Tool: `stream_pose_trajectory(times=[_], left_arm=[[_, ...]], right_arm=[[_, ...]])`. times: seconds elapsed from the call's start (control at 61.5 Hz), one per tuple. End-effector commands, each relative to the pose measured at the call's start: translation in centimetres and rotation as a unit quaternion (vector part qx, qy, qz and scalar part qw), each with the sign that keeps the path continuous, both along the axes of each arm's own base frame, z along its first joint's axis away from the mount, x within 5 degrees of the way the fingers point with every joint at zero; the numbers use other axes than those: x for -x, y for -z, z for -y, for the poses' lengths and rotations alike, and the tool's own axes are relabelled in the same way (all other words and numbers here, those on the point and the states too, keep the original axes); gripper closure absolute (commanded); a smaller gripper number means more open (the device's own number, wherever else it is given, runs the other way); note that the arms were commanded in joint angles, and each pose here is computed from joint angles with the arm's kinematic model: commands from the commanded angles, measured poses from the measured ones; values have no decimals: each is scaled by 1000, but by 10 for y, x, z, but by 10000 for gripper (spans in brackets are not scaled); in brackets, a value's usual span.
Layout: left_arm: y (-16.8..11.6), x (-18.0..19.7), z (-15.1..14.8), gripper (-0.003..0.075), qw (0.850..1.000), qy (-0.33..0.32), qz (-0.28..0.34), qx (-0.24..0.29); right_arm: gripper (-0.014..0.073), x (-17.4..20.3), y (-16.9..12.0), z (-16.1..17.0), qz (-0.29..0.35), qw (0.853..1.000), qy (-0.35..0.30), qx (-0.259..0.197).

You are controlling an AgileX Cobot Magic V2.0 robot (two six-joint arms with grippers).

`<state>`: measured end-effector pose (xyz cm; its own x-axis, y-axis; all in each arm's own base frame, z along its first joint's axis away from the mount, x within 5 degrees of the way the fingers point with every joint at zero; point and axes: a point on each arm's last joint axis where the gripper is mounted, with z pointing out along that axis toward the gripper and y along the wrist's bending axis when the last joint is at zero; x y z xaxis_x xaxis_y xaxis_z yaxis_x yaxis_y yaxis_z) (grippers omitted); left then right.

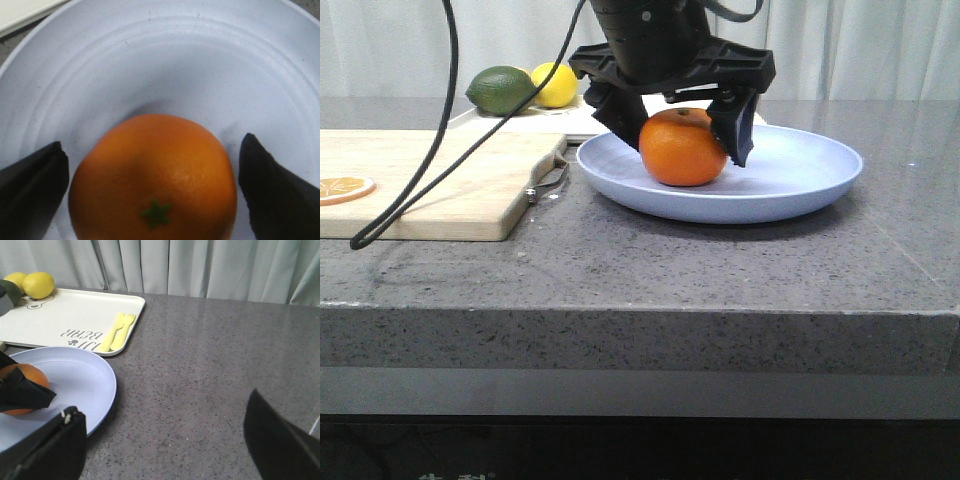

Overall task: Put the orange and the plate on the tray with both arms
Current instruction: 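Lift the orange with the left gripper and lower it onto the blue plate, then open the left gripper and raise it away from the plate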

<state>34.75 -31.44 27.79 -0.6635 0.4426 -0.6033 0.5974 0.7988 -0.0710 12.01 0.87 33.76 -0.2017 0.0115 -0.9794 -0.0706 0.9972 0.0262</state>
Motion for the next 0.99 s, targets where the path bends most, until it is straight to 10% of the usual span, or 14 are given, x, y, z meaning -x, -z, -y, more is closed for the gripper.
stream_pose_trajectory(times=[0.0, 0.293, 0.651, 0.976], left_arm=[[-52, 7, 0, 18, 997, 5, 58, 53], [-107, 12, -9, 86, 995, 2, 81, 49], [-130, 17, -14, 738, 995, 0, 87, 54], [-137, 27, -31, 738, 998, -14, 49, -21]], right_arm=[[-47, -1, -20, 0, 60, 998, 2, -4], [-47, -1, -20, 0, 60, 998, 2, -4], [-47, -1, -20, 0, 60, 998, 2, -4], [-47, -1, -20, 0, 60, 998, 2, -4]])
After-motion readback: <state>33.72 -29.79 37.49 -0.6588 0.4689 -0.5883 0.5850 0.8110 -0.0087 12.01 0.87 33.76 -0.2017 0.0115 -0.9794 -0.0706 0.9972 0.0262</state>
